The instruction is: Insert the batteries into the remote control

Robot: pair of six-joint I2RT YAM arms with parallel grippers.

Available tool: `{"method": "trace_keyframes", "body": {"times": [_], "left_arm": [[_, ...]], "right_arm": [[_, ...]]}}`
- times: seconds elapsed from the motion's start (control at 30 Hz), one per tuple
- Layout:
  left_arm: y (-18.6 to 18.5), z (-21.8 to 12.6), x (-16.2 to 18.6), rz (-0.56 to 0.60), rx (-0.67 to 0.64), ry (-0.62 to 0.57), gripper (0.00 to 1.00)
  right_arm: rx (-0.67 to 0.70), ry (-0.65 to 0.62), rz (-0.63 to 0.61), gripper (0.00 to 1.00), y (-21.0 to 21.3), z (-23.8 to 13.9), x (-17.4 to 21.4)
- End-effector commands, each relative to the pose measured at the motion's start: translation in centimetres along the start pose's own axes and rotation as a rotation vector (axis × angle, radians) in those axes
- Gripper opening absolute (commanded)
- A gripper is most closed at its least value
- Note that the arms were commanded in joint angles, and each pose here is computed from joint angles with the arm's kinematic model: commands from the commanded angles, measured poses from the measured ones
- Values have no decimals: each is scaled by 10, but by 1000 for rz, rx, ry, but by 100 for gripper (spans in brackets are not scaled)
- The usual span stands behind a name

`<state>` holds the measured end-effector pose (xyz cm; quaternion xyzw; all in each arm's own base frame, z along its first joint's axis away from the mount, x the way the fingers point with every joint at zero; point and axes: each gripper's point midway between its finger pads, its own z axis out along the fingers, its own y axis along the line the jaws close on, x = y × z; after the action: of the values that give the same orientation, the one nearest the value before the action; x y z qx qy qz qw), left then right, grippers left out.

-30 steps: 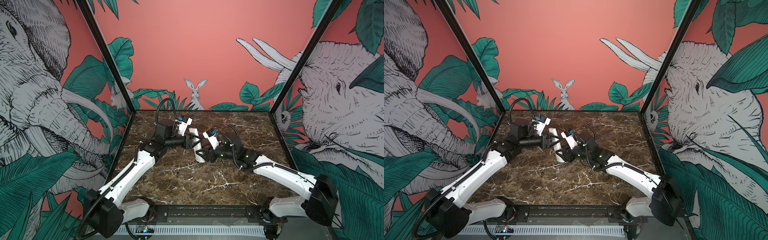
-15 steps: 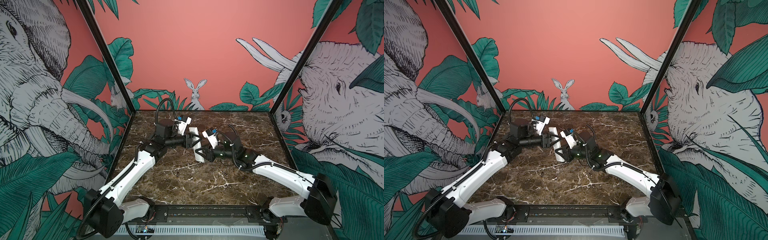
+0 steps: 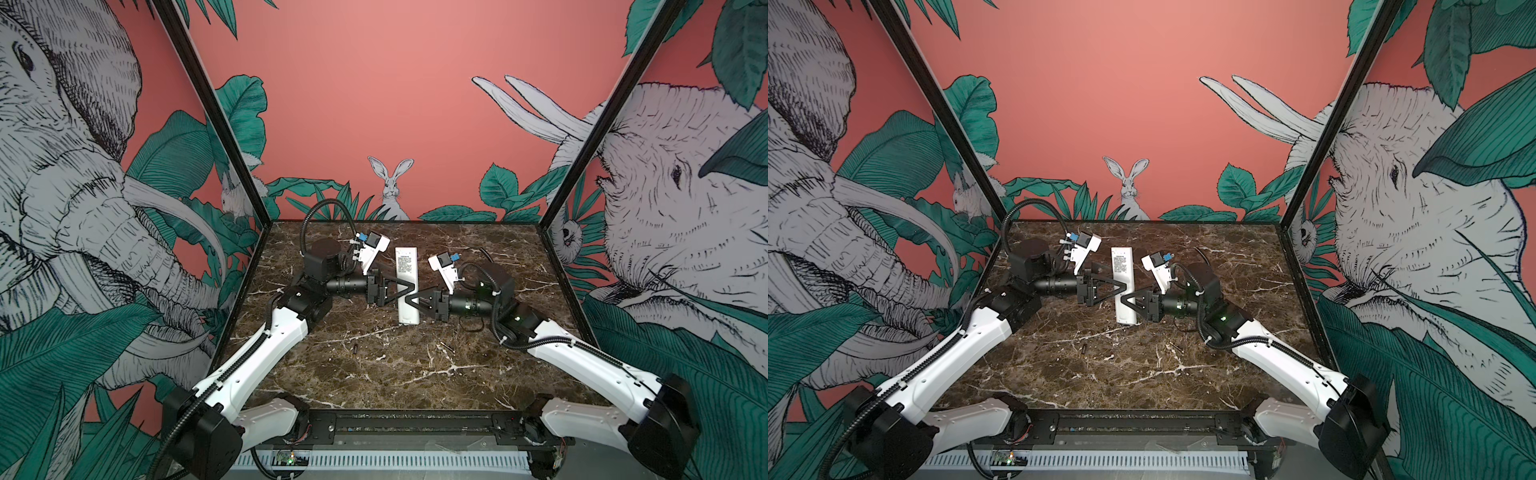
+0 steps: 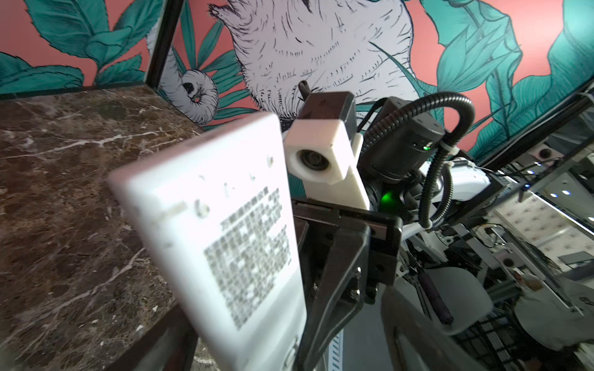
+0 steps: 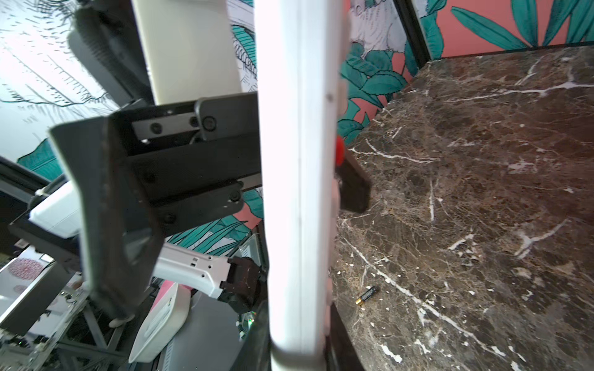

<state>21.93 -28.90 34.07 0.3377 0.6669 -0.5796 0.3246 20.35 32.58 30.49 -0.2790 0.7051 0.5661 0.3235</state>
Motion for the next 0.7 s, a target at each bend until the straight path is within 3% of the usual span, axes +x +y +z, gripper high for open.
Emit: {"method": "trace_keyframes", "body": {"times": [0.0,0.33,0.47,0.67], "left_arm": [[-28,-2,-6,83,121,46,84],[-44,-7,5,109,175,143,54],[-40,-8,11,105,152,169,56],[-37,-5,3,109,146,140,45]], "right_arm": [[-117,22,-49,20,29,-10,-1],[-107,120,-70,19,32,-16,12],[-130,128,-73,19,36,-14,10],[-148,151,-63,19,35,-10,12]]}}
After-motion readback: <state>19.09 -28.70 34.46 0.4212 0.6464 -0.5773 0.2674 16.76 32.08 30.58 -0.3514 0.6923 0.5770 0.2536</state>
